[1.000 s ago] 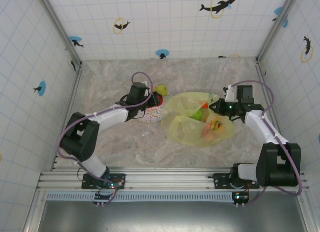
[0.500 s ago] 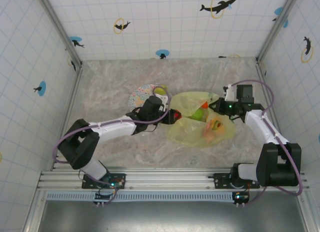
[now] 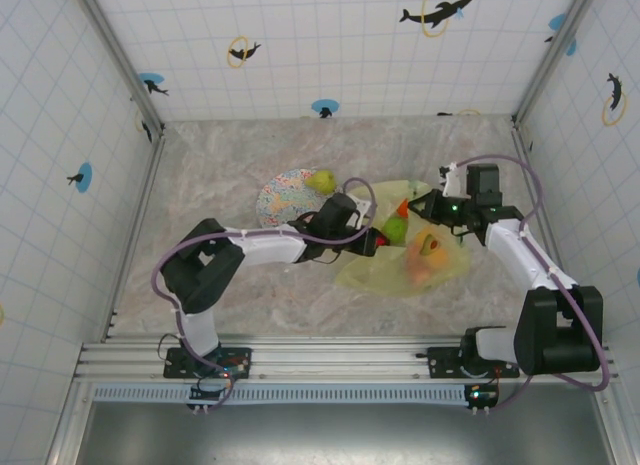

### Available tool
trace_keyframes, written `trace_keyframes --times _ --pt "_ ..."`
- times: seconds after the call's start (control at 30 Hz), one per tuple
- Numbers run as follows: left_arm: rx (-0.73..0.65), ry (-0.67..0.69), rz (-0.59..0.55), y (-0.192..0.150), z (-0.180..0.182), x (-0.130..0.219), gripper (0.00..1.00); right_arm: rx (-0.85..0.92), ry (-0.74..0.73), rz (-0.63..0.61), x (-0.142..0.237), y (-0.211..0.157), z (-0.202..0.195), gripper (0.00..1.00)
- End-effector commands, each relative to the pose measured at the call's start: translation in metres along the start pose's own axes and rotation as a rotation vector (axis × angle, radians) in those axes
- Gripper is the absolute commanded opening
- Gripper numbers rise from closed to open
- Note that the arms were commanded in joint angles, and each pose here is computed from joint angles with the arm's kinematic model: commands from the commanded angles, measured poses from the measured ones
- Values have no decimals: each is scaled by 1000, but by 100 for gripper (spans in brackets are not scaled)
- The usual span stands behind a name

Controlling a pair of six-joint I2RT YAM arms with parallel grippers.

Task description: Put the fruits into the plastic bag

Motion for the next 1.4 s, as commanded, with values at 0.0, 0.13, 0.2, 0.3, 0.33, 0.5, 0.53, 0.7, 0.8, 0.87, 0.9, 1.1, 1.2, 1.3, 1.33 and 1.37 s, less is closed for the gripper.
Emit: trace_keyframes --times 0.0,0.13,0.2,0.3,0.33,0.5,0.53,0.7,0.8,0.87,0.9,1.1,1.2,1.3,1.33,1.37 --pt "-46 -81 -24 16 -16 -11 59 37 69 -44 7 9 18 0" --pt "-33 -130 -56 26 -25 -16 59 43 79 -55 10 11 22 0" --pt "-22 -154 -73 30 -28 -17 60 45 83 -59 12 12 24 0" --pt "-11 -170 -90 32 -31 -20 60 47 96 -67 13 14 28 0" --pt "-7 -169 -96 33 -30 -21 61 47 106 -70 14 14 29 0" --pt "17 -156 -104 34 -26 -33 63 48 133 -88 18 18 35 0" --pt "23 -159 -105 34 -26 -35 63 48 135 -90 18 18 36 0" --pt "50 -191 -114 37 -31 -48 66 39 127 -90 18 15 31 0" --pt "49 -193 -101 37 -32 -52 69 28 124 -85 17 13 26 0" --pt "47 -182 -101 36 -31 -50 72 24 120 -87 18 12 24 0" --pt "36 -172 -102 36 -32 -48 73 21 117 -90 19 12 22 0" --pt "-18 -133 -115 39 -34 -36 80 6 114 -87 18 11 16 0" --pt "-41 -123 -120 40 -37 -29 82 1 111 -86 18 10 13 0" --pt "-59 -111 -126 39 -37 -20 82 -1 109 -87 19 10 12 0" --pt "-66 -108 -126 38 -36 -18 82 -1 105 -87 19 9 10 0" --pt "-72 -104 -127 38 -36 -14 82 -2 102 -85 19 9 10 0"
Point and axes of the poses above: each hand's point on the last joint's axis, 136 mm out from that joint toward the fingers, its own x axis back along the fingers, its own z axis along the line the jaws close on, y = z × x, the point moved 8 cm from there along x, back along the fingers, and after that the axes turned 2 degrees about -x, right-handed, at the moved point
